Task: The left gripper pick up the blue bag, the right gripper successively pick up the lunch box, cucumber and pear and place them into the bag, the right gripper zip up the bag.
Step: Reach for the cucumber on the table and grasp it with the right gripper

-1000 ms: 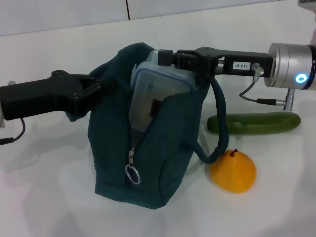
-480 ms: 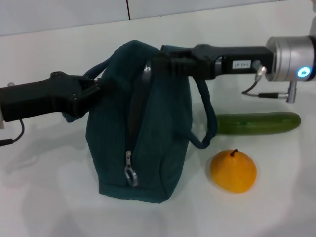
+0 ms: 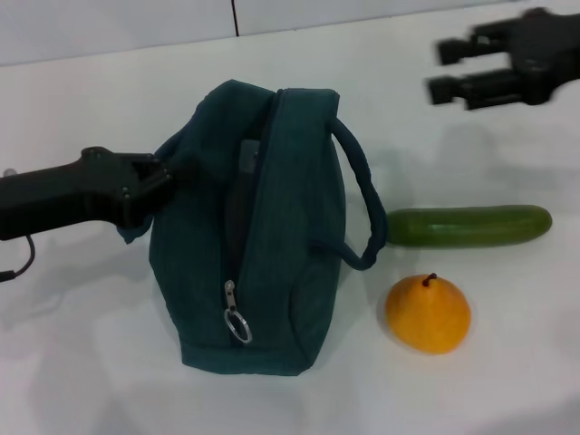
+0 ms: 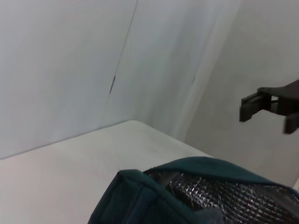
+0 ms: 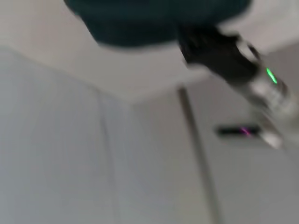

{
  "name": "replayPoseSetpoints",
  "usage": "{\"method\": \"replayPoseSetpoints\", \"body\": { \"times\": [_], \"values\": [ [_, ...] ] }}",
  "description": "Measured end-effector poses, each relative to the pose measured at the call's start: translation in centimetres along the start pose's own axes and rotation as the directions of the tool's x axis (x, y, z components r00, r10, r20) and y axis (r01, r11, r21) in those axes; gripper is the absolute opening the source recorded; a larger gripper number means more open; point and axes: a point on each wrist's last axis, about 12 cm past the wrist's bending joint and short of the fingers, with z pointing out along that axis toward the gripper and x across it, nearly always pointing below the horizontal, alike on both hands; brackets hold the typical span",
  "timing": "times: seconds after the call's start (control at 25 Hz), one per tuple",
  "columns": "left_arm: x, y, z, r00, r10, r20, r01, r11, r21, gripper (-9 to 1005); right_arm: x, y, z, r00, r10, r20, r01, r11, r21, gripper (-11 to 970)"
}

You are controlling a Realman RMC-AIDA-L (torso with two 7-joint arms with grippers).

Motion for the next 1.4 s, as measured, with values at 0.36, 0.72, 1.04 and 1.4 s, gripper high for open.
{"method": "replayPoseSetpoints", "body": {
  "times": [0.36, 0.72, 1.04, 1.4],
  "values": [
    [-0.2, 0.1, 1.1, 1.0, 0.018, -0.014, -0.017, 1.0, 0.025, 46, 2.0, -0.6, -0.8, 0.939, 0.121, -0.321, -0.088, 0.989, 0.115, 722],
    [-0.6, 0.5, 2.2, 1.0, 0.012, -0.014, -0.012, 1.0, 0.024, 47, 3.1, -1.1, 2.2, 0.795, 0.13, -0.593, -0.029, 0.984, 0.177, 852],
    [-0.6, 0.7, 2.5, 1.0, 0.006, -0.017, -0.005, 1.0, 0.021, 46, 1.7, -0.9, 5.2, 0.743, 0.022, -0.669, 0.081, 0.989, 0.122, 872],
    [-0.6, 0.6, 2.6, 1.0, 0.005, -0.015, -0.005, 1.0, 0.022, 46, 1.5, -0.4, 8.0, 0.656, -0.106, -0.747, 0.183, 0.983, 0.021, 873]
  ]
}}
